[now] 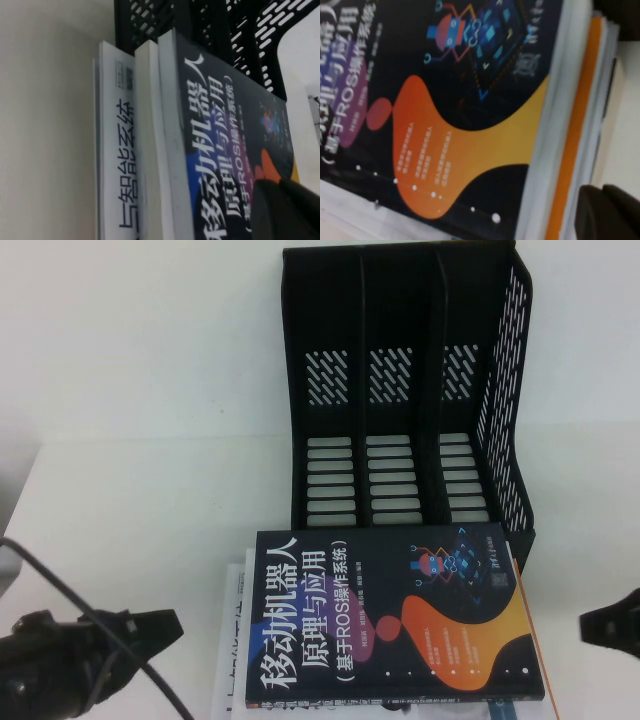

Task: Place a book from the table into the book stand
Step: Push book with right arm

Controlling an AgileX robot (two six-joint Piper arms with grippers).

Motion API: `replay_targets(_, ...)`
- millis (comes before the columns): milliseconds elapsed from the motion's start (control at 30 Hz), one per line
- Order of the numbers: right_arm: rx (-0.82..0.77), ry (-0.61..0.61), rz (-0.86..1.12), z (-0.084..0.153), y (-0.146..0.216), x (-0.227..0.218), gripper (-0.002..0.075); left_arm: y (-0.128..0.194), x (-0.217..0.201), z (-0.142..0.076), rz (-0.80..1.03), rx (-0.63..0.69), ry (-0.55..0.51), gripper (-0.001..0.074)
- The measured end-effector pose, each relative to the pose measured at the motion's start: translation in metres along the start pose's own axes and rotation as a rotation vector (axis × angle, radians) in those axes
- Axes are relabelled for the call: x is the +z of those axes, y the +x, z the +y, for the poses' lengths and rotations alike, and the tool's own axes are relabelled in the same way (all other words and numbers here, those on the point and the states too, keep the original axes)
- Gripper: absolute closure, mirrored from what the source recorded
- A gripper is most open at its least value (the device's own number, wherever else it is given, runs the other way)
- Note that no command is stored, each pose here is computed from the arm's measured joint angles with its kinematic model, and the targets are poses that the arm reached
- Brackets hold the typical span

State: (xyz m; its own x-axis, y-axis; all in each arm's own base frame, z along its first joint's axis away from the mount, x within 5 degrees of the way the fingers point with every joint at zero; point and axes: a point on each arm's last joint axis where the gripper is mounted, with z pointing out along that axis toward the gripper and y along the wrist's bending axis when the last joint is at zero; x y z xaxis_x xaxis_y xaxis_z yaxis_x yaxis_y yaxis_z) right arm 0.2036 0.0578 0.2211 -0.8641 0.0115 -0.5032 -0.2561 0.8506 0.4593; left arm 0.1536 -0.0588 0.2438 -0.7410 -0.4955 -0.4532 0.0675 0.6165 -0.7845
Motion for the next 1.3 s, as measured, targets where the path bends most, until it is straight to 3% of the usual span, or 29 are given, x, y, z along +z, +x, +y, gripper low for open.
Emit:
replay_targets(200,-0.052,0.015,0.07,0.007,0.002,0.034,0.0724,-0.008,0.022,0.012,0.053,-0.07,-0.023,0.0738)
replay_targets(400,-0.078,0.0,0.125,0.013,-0.006,0.057,0.0722,-0.019,0.037,0.007,0.136,-0.073,0.03,0.0738)
replay_targets(733,-0.09,-0.023,0.151,0.02,-0.015,0.071,0.0722,-0.034,0.041,0.006,0.08,-0.054,-0.009,0.0733)
replay_targets(833,-0.09,-0.028,0.155,0.02,-0.016,0.071,0.0722,-0.035,0.041,0.005,0.079,-0.05,-0.011,0.0685)
replay_targets(1067,-0.095,-0.032,0.158,0.021,-0.016,0.071,0.0722,-0.033,0.041,0.006,0.094,-0.049,-0.018,0.047)
replay_targets(1300,-0.124,-0.042,0.175,0.026,-0.022,0.066,0.0721,-0.032,0.041,0.005,0.104,-0.052,-0.013,0.0431)
